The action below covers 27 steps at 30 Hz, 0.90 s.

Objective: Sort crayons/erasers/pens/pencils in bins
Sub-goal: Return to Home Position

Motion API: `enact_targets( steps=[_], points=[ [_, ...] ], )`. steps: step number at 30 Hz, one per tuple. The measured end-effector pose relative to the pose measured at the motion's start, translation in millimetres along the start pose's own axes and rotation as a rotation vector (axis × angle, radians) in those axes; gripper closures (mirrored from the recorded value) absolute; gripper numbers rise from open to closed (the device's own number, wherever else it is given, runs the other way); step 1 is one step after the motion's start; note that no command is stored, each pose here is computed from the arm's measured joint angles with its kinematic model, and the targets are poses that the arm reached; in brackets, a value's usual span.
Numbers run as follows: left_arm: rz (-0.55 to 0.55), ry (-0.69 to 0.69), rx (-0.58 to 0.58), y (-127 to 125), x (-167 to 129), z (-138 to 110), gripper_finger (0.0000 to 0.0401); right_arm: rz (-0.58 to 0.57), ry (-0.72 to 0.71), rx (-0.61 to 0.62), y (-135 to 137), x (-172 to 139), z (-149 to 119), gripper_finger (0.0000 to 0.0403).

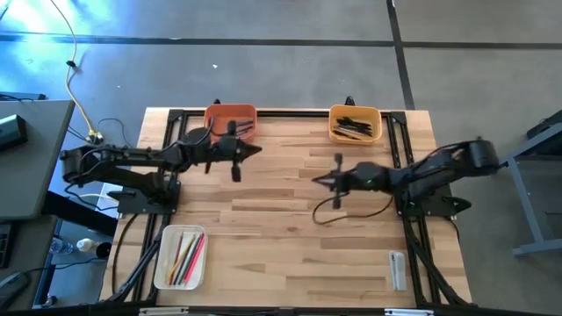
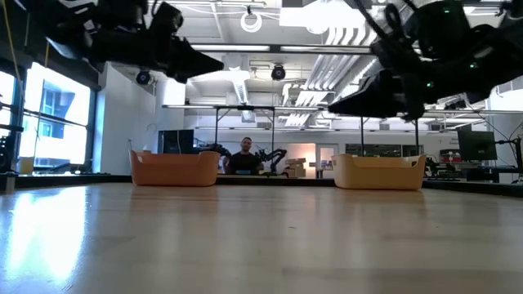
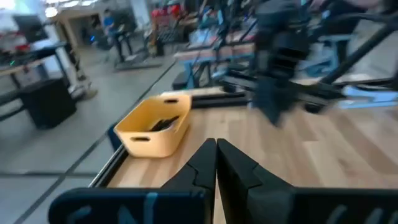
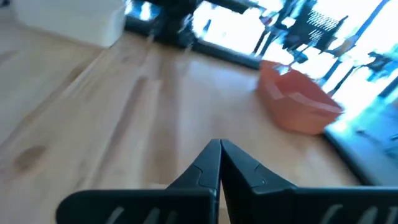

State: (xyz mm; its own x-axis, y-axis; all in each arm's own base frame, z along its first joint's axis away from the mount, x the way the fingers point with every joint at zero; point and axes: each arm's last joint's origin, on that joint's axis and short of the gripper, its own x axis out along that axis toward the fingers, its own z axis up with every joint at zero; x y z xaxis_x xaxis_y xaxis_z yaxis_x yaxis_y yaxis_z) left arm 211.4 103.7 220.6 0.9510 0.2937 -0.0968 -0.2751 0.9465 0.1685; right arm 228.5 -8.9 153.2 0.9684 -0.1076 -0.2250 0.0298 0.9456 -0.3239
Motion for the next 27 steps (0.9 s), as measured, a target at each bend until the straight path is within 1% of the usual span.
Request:
enact_targets(
  steps=[2, 6, 10, 16, 19, 22, 27],
  points=[
    [-0.027, -0.035, 0.006, -4.8, -7.9, -3.0, 0.04, -0.039, -0.04, -0.003, -12.5, -15.2, -0.4, 0.0403],
    [-0.044, -0.076, 0.015, -12.8, -21.2, -9.8, 0.04, -0.107, -0.093, 0.002, -33.2, -40.3, -1.8, 0.0403],
    [-0.068, -0.108, 0.021, -19.0, -34.5, -19.3, 0.0401, -0.113, -0.124, 0.045, -45.8, -59.1, -7.0, 0.0403],
    [-0.175, -0.141, 0.011, -26.3, -51.1, -27.5, 0.0401, -0.063, -0.122, 0.111, -52.2, -73.7, -15.7, 0.0403],
    [-0.177, -0.148, 0.017, -28.4, -57.5, -32.0, 0.0401, -0.053, -0.131, 0.119, -51.7, -78.6, -18.7, 0.0403],
    [-0.176, -0.15, 0.038, -30.3, -63.4, -37.9, 0.0401, -0.072, -0.137, 0.113, -51.3, -83.5, -22.4, 0.0403],
    [-0.167, -0.206, 0.053, -32.1, -72.9, -40.4, 0.0401, -0.102, -0.144, 0.114, -50.6, -90.9, -29.1, 0.0403]
  ],
)
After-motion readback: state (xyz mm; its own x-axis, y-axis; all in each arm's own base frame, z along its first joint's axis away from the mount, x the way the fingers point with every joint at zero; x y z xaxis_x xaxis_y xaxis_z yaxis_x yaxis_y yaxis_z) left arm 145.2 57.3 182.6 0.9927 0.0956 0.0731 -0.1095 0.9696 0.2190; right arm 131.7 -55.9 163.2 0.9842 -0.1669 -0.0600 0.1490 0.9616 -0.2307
